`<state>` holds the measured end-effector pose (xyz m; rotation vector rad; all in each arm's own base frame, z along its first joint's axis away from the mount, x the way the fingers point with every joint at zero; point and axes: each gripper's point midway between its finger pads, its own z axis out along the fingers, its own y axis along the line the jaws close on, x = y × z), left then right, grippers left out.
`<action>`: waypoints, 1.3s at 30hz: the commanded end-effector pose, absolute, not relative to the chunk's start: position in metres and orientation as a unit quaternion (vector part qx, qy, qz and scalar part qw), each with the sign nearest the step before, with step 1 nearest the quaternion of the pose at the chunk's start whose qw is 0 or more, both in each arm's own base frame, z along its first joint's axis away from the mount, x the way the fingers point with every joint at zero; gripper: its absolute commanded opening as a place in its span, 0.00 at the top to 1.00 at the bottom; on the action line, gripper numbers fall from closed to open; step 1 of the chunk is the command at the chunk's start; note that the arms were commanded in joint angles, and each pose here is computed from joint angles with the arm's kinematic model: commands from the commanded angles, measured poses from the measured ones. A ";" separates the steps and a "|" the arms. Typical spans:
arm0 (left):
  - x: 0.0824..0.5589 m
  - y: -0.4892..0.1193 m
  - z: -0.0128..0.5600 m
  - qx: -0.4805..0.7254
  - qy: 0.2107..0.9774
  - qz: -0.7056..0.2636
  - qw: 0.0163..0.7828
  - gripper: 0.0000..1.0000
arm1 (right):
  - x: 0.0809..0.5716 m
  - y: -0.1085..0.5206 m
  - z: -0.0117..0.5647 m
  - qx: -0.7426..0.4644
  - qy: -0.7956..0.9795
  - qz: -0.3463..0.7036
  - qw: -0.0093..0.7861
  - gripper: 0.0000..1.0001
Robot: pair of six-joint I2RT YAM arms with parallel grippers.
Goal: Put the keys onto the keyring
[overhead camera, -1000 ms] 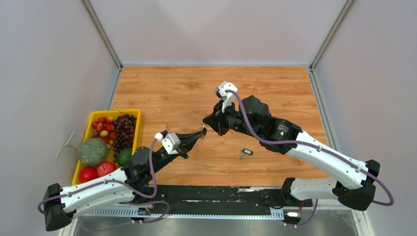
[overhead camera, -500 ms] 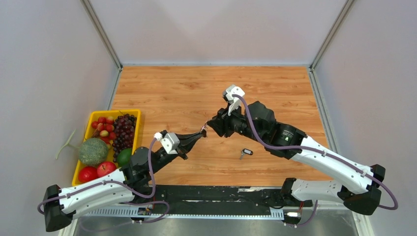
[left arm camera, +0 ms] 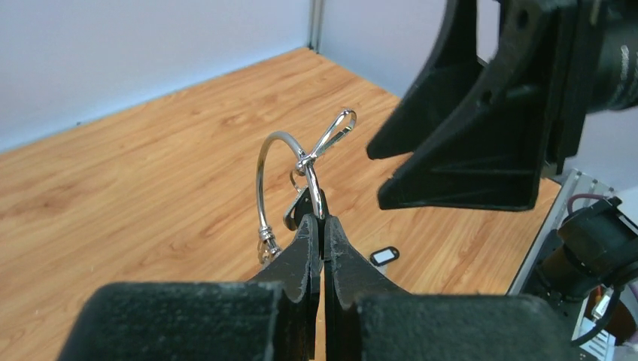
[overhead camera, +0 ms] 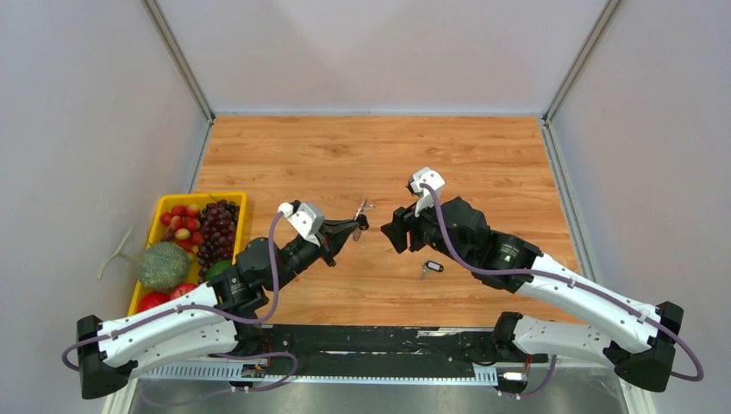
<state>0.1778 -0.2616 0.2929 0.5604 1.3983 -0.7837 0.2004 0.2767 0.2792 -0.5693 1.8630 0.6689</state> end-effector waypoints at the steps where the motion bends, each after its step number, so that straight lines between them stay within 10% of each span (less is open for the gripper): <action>1: 0.185 -0.247 0.316 0.180 0.640 -0.348 0.661 1.00 | 0.196 0.263 0.288 -0.211 0.763 0.294 0.535 0.43; 39: 0.180 -0.194 0.328 -0.062 0.671 -0.436 0.596 1.00 | 0.163 0.364 0.270 -0.391 0.624 0.443 0.512 0.49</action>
